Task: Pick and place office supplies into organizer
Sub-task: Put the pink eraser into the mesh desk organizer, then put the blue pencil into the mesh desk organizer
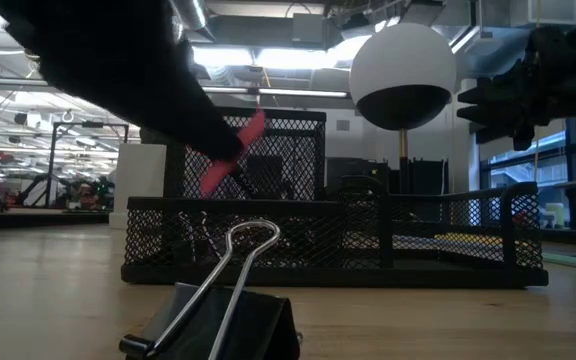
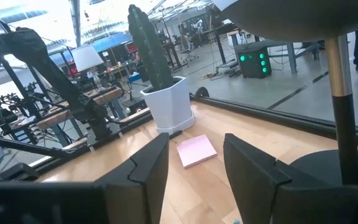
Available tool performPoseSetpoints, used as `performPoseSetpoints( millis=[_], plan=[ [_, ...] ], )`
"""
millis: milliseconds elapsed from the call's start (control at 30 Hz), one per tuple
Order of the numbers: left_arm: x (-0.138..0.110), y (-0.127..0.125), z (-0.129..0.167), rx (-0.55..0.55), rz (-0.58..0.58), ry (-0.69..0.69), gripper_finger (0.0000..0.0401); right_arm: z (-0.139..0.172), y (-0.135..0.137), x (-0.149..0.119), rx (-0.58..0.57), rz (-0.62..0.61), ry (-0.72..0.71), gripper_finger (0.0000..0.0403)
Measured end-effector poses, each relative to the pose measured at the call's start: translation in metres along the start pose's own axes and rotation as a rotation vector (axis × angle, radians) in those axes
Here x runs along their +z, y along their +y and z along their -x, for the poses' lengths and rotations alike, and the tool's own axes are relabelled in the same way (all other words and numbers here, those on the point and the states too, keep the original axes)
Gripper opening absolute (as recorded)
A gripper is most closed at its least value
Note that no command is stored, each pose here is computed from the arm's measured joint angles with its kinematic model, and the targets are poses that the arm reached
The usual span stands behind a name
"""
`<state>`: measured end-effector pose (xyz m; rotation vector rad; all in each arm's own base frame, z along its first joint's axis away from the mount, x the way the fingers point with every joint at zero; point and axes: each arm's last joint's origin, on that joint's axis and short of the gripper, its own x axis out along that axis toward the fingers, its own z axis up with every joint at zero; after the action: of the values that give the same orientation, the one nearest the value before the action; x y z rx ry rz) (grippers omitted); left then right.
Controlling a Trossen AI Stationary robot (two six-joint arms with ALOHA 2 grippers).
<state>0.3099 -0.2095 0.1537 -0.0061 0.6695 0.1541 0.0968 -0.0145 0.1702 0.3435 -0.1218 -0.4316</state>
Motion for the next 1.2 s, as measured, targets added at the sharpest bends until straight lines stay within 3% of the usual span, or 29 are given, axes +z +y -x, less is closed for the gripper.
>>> performPoseSetpoints(
  millis=[367, 700, 1200],
  plan=[
    [0.001, 0.010, -0.013, 0.049, 0.027, 0.048, 0.0077, 0.000, 0.001, 0.000, 0.019, 0.002, 0.008, 0.0154],
    [0.001, 0.009, -0.012, -0.011, 0.031, 0.079, 0.0078, 0.000, 0.001, 0.000, 0.022, 0.004, 0.010, 0.0154],
    [0.006, 0.011, -0.007, -0.059, 0.003, 0.092, 0.0120, 0.000, 0.001, 0.000, 0.022, 0.004, 0.010, 0.0154]
  ],
)
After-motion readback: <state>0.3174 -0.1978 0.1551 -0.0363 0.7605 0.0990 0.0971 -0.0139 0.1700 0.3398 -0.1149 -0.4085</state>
